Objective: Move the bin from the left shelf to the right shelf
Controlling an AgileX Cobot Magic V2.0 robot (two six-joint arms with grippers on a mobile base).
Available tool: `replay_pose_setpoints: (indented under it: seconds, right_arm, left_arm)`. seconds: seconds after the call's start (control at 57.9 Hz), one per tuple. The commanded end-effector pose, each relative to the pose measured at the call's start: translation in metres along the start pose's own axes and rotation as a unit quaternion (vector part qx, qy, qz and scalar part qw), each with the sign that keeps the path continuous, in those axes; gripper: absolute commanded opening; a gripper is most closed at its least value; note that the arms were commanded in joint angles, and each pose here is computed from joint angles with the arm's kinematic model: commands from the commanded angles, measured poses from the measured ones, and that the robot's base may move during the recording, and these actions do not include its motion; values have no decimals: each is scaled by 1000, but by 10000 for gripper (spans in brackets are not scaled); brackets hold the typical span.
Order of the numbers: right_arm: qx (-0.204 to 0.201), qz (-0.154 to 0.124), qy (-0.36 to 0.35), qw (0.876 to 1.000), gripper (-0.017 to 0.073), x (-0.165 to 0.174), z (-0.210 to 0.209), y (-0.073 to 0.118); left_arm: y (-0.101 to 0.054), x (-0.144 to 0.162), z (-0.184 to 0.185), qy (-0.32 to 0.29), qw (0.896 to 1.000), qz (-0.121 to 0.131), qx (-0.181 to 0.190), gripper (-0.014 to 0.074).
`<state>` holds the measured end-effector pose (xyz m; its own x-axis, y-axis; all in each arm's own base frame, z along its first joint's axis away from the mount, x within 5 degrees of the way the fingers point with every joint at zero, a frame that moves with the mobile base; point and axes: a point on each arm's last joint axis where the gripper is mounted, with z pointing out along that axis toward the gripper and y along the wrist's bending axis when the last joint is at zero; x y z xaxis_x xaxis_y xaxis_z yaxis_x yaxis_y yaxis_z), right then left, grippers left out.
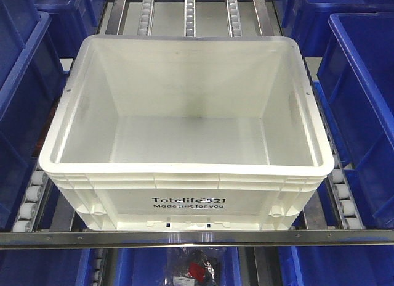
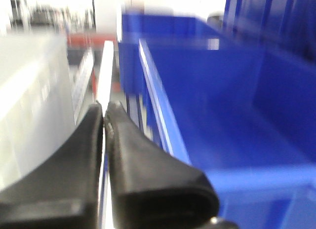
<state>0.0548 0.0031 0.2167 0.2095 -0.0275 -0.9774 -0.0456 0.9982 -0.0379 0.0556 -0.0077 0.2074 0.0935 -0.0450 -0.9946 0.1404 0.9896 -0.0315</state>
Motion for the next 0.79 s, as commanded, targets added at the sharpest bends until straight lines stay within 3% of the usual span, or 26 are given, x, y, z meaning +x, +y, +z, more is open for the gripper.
replay_pose_setpoints:
  seconds: [0.0,0.104,0.207,0.293,0.466,0.57,0.777]
  right_arm:
    - [0,-4,-99,995,-4,-14,-3,0]
    - [0,0,-171,985,-4,-32,-6,0]
    - [-4,31,-159,987,-4,-52,-4,-1]
    - [-3,46,-111,993,-4,-72,5,-2]
    - [1,48,-13,999,-4,-97,35,-4]
    - [3,48,24,999,-4,-100,47,-4]
    - [3,49,46,998,-4,-94,52,-4]
  left_arm:
    - [-1,-13,-3,-99,995,-2,9,-6]
    - [-2,-35,-6,-152,988,-3,12,-6]
    - [-3,-67,-9,-167,986,-3,12,-6]
    - [-3,-90,-2,-124,992,-3,9,-6]
    - [-4,-124,24,-28,1000,-3,4,-6]
    - [-4,-130,36,16,1000,-3,2,-6]
    - [-4,-126,44,40,999,-6,1,-6]
